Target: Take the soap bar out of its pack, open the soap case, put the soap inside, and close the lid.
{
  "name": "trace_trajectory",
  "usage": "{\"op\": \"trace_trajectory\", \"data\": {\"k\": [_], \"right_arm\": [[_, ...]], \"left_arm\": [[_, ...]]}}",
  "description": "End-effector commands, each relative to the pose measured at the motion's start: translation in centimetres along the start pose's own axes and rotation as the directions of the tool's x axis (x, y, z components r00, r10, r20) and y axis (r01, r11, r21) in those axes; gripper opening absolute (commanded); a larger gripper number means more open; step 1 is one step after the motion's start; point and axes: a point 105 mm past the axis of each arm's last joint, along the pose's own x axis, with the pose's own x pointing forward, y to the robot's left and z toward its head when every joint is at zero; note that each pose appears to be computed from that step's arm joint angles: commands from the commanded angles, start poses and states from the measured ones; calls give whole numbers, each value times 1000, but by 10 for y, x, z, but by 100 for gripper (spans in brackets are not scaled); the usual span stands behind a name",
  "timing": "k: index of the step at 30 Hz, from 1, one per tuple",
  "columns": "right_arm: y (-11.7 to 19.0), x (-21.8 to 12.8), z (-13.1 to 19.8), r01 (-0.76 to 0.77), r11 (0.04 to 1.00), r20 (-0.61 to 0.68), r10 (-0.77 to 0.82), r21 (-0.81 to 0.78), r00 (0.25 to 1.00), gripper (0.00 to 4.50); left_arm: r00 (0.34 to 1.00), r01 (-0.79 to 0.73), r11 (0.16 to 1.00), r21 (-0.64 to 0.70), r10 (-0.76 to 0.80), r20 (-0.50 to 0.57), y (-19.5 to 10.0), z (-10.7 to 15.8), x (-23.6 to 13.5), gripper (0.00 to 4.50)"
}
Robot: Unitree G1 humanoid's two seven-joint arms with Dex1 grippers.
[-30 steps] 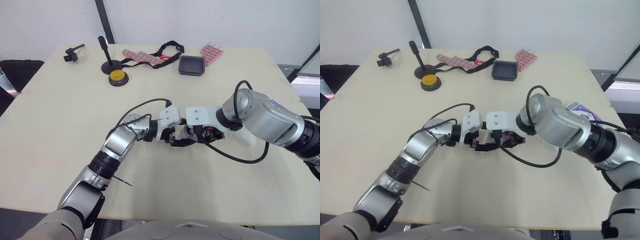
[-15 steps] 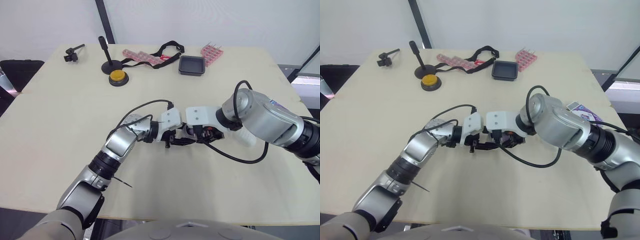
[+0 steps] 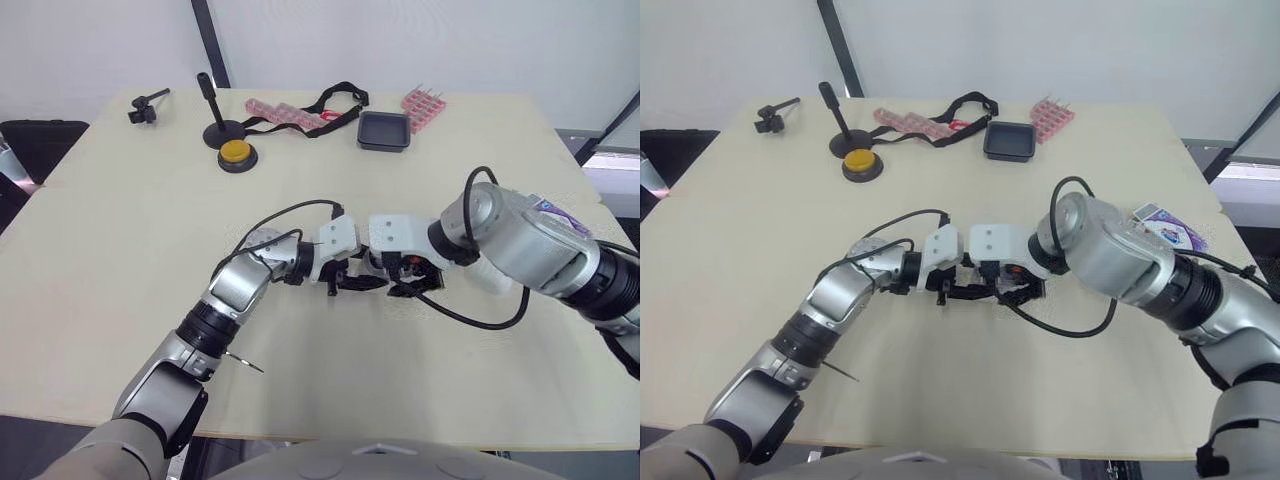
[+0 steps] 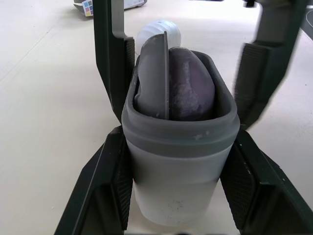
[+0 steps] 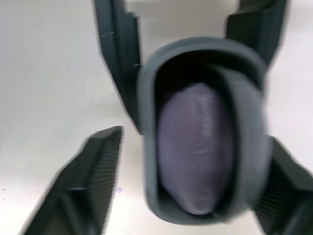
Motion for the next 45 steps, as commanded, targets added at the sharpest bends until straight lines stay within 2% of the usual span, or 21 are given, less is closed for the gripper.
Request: {"op": "trace_trajectory", "data": {"k": [1,3,7,12,16,23,31,33,36,38,42,45], "right_arm": [[2,-6,7,-7,999,104,3,44,995,447],[3,-6,9,-30,993,208,5,116,978,447],[3,-5,1,-41,982,328,-23,184,944,447],[4,-3,-15,-26,977,385,-58,210,921,447],[7,-5,-19,-31,978,487,-75,206,870,447],[16,-7,-22,-17,984,590,-94,180,802,447],[16,-30,-50,117,942,646,-302,313,701,447],[18,-45,-66,168,902,651,-406,397,642,447],[22,-71,-105,250,793,581,-585,555,565,447],[27,-87,-140,330,692,485,-700,642,524,447],[54,-115,-213,470,428,238,-880,772,411,447],[88,-115,-250,508,310,99,-911,803,401,447]], "left_arm": [[998,12,1000,1,-12,58,-1,5,-7,196],[996,25,1000,-9,-24,88,-2,5,-12,196],[987,63,998,-5,-61,146,-8,5,-20,196],[978,85,996,16,-86,192,-11,4,-27,196],[970,70,996,53,-80,228,-9,2,-31,196],[972,67,994,82,-84,222,-10,-7,-35,196],[976,63,995,79,-78,206,-14,-15,-35,196],[976,63,995,79,-78,204,-15,-16,-35,196],[976,54,996,77,-69,204,-15,-16,-37,196],[977,45,996,75,-60,207,-14,-15,-37,196],[977,31,997,71,-45,207,-11,-15,-37,196],[977,23,997,68,-36,210,-9,-14,-37,196]]}}
